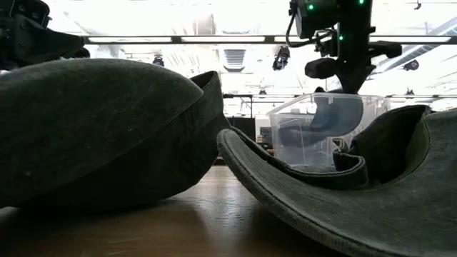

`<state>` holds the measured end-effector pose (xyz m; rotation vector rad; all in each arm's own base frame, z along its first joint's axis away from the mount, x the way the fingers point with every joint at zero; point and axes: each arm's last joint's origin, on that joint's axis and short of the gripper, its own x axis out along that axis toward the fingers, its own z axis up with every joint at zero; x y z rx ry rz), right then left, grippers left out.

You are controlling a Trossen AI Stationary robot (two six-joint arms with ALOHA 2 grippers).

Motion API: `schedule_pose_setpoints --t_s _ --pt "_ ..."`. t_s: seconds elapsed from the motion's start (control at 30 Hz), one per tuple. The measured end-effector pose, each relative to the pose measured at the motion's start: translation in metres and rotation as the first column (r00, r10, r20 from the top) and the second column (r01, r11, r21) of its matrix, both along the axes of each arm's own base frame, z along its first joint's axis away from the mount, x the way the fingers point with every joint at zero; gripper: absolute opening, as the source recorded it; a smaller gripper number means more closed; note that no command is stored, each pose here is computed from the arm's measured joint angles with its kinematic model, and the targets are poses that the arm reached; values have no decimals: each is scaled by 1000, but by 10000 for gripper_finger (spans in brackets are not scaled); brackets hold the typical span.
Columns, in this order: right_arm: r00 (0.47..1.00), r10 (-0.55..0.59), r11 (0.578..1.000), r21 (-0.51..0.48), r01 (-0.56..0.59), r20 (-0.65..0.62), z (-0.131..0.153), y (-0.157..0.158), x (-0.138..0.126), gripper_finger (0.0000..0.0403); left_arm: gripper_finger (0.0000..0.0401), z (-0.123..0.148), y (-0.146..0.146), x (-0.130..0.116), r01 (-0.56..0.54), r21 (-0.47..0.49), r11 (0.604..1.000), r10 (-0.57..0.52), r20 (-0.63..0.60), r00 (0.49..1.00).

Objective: Pick & Place hat
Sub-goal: Put the top blue cap into the right transparent bin, then put the right blue cap into the right transparent bin

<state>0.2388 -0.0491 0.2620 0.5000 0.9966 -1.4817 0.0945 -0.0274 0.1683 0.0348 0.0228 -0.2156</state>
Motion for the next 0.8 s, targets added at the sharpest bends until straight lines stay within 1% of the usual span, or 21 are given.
schedule_pose_setpoints --t_s 0.1,0.17,0.27,0.5,0.57,0.67,0.8 --pt "1000 -2 1000 1 2 -2 -1 0 0 16 0 0 0 0 0 0 1000 0 1 1000" --pt "1000 7 1000 2 -7 -5 -1 0 0 28 0 0 0 0 0 0 1000 0 0 1000" --pt "1000 15 1000 15 -15 -9 -2 0 0 66 0 0 0 0 0 0 1000 0 0 1000" --pt "999 41 998 53 -41 -16 0 1 1 189 0 0 0 0 0 0 1000 0 0 1000" --pt "997 74 996 56 -73 -16 5 1 3 219 0 0 0 0 0 0 1000 0 0 1000" --pt "991 134 989 64 -133 -16 14 0 7 250 0 0 0 0 0 0 1000 0 0 1000" --pt "981 193 978 75 -195 26 31 4 13 269 0 0 0 0 0 0 1000 0 0 1000"
